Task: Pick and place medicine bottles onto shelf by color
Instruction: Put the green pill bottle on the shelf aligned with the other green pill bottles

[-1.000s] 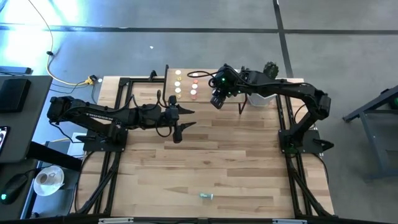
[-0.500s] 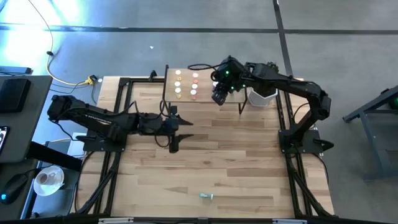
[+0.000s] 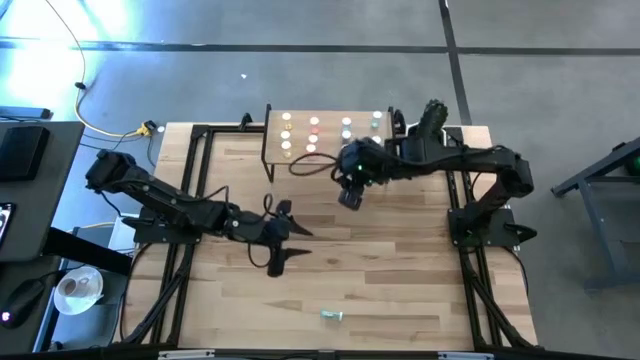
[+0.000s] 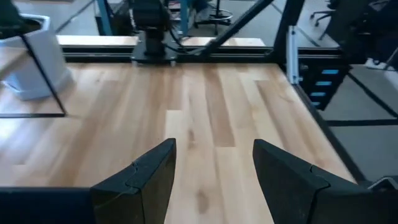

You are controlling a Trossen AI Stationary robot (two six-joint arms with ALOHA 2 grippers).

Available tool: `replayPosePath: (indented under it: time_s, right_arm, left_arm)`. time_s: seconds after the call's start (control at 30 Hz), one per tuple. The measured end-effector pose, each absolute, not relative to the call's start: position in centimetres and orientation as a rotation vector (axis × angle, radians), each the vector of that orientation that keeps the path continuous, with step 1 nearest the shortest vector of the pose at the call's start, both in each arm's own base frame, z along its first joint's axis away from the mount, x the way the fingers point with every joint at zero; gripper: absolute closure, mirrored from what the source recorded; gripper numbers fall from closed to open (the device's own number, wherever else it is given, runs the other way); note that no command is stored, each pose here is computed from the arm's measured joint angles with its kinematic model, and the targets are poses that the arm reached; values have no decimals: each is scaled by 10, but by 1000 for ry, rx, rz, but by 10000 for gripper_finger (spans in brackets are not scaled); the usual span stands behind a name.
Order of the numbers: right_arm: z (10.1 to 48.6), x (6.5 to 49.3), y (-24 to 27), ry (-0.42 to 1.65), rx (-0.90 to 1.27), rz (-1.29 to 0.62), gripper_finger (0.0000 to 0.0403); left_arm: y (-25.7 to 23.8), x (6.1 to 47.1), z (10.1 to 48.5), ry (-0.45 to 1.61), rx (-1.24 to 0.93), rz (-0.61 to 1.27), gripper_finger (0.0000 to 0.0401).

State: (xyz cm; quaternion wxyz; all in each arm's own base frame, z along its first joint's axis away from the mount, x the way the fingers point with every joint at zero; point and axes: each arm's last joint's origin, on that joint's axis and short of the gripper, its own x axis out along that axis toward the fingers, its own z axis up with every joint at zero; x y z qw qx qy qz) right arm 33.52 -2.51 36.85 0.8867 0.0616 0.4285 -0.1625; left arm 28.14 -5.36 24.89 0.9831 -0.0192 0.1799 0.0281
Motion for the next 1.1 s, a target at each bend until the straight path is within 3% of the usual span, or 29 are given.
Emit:
replayPosePath:
  time_s: [0.47,1.1]
  right_arm:
    - [368,330,19,842,80,-556,249]
    - [367,328,17,831,112,-631,249]
  left_arm:
    - [-108,318,252,509,9,-45,198]
    - [-148,347,173,630,-16,-106,198]
